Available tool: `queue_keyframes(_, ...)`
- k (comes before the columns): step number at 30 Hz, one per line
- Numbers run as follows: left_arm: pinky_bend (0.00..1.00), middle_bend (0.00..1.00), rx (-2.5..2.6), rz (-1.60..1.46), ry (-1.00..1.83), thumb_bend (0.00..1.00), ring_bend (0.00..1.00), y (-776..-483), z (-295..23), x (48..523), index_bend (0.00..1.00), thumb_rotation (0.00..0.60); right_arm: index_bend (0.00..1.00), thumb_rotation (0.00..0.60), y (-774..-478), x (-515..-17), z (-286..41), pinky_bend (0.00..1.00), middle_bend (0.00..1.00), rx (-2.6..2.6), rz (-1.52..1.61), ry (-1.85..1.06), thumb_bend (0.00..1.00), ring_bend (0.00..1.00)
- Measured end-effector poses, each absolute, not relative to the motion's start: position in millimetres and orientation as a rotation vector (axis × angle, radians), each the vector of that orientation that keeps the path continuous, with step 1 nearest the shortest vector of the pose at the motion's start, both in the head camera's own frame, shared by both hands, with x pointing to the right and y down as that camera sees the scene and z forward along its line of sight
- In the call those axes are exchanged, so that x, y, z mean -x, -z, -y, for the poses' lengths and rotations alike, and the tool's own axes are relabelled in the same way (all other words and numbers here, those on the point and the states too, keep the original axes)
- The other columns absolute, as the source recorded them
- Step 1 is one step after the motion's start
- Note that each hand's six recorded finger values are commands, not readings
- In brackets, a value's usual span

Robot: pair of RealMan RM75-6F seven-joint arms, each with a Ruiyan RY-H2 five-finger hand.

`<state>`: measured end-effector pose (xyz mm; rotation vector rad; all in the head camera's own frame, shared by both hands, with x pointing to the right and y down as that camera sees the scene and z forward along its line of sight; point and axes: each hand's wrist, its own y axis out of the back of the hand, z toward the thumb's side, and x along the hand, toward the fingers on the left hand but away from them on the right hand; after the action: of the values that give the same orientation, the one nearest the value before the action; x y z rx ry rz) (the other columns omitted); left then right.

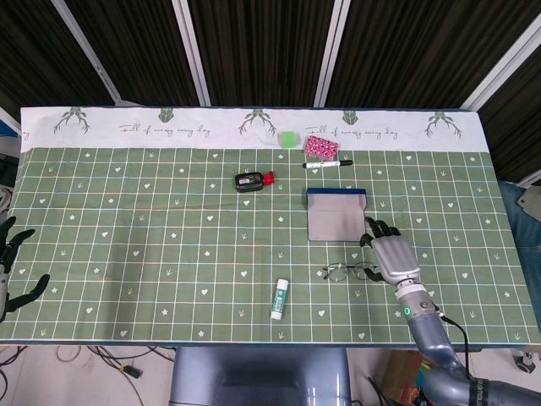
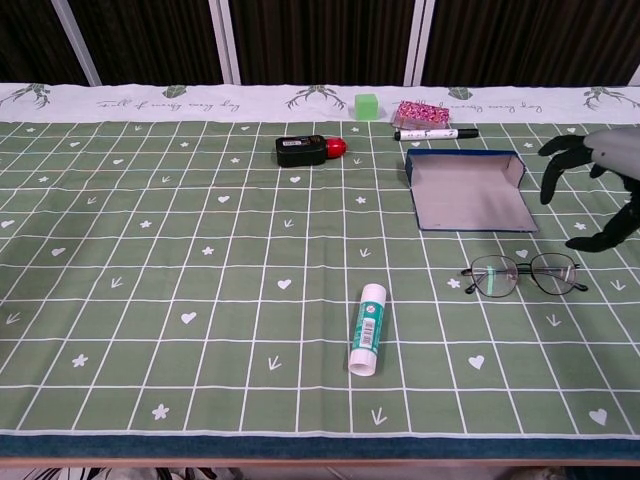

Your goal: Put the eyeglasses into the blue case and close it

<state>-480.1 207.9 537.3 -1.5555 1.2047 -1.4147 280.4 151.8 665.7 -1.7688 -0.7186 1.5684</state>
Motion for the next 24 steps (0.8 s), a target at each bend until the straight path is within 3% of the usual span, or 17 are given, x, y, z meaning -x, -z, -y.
queue_keyframes(8,0.00,0.00,1.555,-1.211,1.415,0.25,0.00,-537,-207,482,0.17,0.600,0.45,0.600,-690,-264,-154,0.22,0.10,1.780,0.707,-1.603,0.34,0.12)
queue_keyframes(24,0.00,0.00,1.553,-1.206,1.421,0.25,0.00,-538,-207,482,0.17,0.600,0.48,0.600,-697,-264,-163,0.22,0.10,1.796,0.729,-1.623,0.32,0.12)
